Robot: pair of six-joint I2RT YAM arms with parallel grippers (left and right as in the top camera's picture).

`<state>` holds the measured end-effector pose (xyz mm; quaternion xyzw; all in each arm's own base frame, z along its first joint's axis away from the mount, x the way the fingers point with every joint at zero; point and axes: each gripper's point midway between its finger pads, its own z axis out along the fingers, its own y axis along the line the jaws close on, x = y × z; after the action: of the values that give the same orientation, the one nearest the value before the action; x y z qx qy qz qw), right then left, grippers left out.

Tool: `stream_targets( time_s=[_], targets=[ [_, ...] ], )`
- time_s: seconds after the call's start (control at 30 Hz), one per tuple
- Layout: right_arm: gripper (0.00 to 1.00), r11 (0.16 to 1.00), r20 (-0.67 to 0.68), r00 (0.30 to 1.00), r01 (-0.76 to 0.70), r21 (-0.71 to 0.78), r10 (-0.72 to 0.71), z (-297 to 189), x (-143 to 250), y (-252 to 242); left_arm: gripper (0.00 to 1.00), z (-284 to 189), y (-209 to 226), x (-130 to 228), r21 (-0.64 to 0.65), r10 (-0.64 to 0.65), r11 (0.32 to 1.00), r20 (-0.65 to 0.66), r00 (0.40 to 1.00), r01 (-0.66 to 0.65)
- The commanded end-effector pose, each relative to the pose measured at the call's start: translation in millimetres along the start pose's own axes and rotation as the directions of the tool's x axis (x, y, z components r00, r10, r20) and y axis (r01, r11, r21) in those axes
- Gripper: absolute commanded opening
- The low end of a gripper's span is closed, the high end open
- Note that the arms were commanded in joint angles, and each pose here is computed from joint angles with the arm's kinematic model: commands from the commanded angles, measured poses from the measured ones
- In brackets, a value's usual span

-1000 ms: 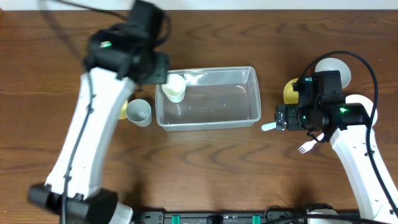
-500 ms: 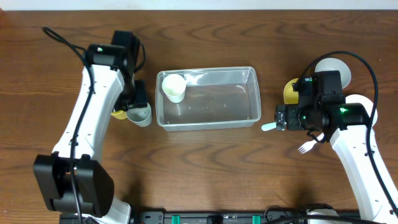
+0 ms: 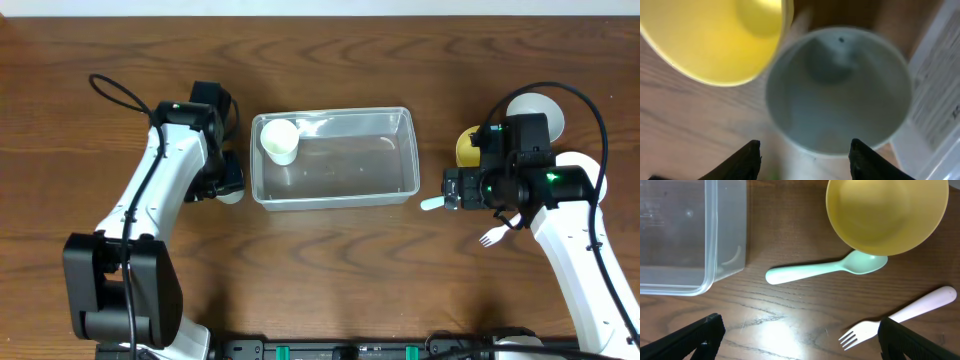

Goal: Pack container
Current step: 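Return the left gripper and grasp the grey cup by its rim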

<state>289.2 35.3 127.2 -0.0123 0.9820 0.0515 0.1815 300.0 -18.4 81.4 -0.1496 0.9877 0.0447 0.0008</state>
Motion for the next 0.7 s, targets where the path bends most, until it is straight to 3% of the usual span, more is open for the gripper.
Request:
stream_targets(
  time_s=[0.0,0.47,0.67],
  targets=[
    [0.99,1.0,0.007,1.0,-0.018,0.003,0.018,-3.1,-3.1,-2.6,0.58,7.1,2.9,1.6,0.005,-0.059,0.998,-0.005,0.998,0.059],
    [0.99,1.0,0.004,1.0,-0.018,0.003,0.018,-3.1,-2.3,-2.6,0.57,23.3,2.5,-4.3,0.047,-0.133,0.99,0.008,0.991,0.133],
    [0.99,1.0,0.004,1.0,-0.019,0.003,0.018,-3.0,-2.3,-2.6,0.38,23.6,1.3,-5.4,0.053,-0.134,0.99,0.011,0.991,0.133]
  ],
)
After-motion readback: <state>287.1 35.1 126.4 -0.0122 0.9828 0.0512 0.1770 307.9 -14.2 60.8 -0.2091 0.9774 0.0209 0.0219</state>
